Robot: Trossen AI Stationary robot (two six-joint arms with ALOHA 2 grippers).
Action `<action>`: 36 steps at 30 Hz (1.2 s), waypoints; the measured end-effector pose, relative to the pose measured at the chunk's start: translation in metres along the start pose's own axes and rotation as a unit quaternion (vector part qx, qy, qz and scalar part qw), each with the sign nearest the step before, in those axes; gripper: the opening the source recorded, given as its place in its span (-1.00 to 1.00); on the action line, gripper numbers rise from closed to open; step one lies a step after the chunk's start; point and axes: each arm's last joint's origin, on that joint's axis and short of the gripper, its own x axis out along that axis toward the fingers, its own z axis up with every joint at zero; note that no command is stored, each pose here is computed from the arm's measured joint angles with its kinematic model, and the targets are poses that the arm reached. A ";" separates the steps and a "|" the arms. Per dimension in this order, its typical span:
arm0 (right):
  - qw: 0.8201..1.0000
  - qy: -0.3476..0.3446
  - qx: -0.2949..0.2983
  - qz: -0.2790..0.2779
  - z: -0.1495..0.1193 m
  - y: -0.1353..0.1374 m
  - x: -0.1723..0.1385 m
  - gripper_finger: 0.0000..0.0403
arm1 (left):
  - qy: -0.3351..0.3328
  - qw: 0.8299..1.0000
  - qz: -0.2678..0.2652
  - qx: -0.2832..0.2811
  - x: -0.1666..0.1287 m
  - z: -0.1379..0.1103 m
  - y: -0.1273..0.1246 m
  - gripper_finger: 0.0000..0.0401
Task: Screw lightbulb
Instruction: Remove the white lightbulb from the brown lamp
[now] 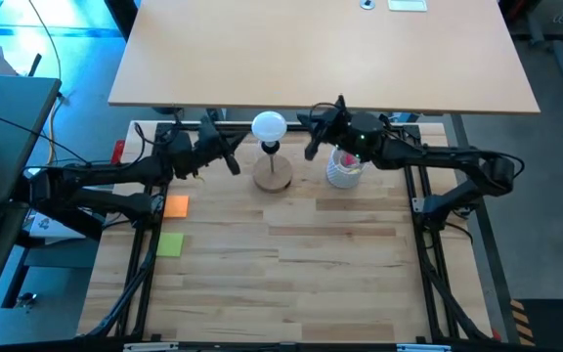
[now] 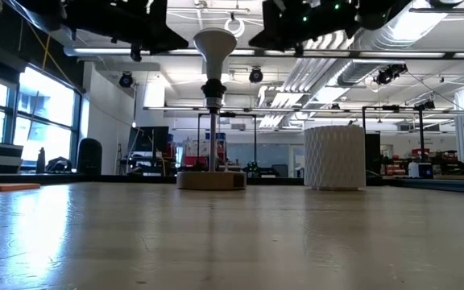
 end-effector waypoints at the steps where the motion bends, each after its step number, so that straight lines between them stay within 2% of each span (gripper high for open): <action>1: 1.000 -0.003 0.000 0.011 0.003 0.006 -0.003 -1.00 | -0.010 1.000 0.008 0.009 0.000 0.002 0.002 -1.00; 5: 0.999 -0.003 0.007 0.049 0.004 0.027 -0.008 -1.00 | -0.036 0.999 0.007 0.019 0.004 0.005 0.009 -1.00; 9: 0.999 0.005 0.015 0.042 -0.005 0.030 0.000 -1.00 | -0.031 0.999 -0.024 0.006 0.010 0.001 0.010 -1.00; 19: 1.000 -0.013 -0.010 -0.015 -0.008 0.008 0.026 -1.00 | -0.031 0.996 -0.080 -0.014 0.007 0.000 -0.010 -1.00; 22: 0.999 -0.017 -0.016 -0.036 -0.005 -0.004 0.028 -1.00 | -0.026 0.997 -0.072 -0.018 0.002 0.002 -0.016 -1.00; 25: 0.998 -0.007 -0.039 -0.046 -0.002 -0.010 0.025 -1.00 | -0.014 0.999 -0.043 -0.012 -0.004 0.003 -0.017 -1.00; 31: 0.996 0.005 -0.093 -0.008 0.012 0.011 0.007 -1.00 | -0.001 1.000 0.012 0.008 -0.012 0.007 -0.007 -1.00; 36: 0.994 0.014 -0.088 0.057 0.009 0.037 0.002 -1.00 | 0.001 1.000 -0.015 -0.002 -0.005 0.004 0.006 -1.00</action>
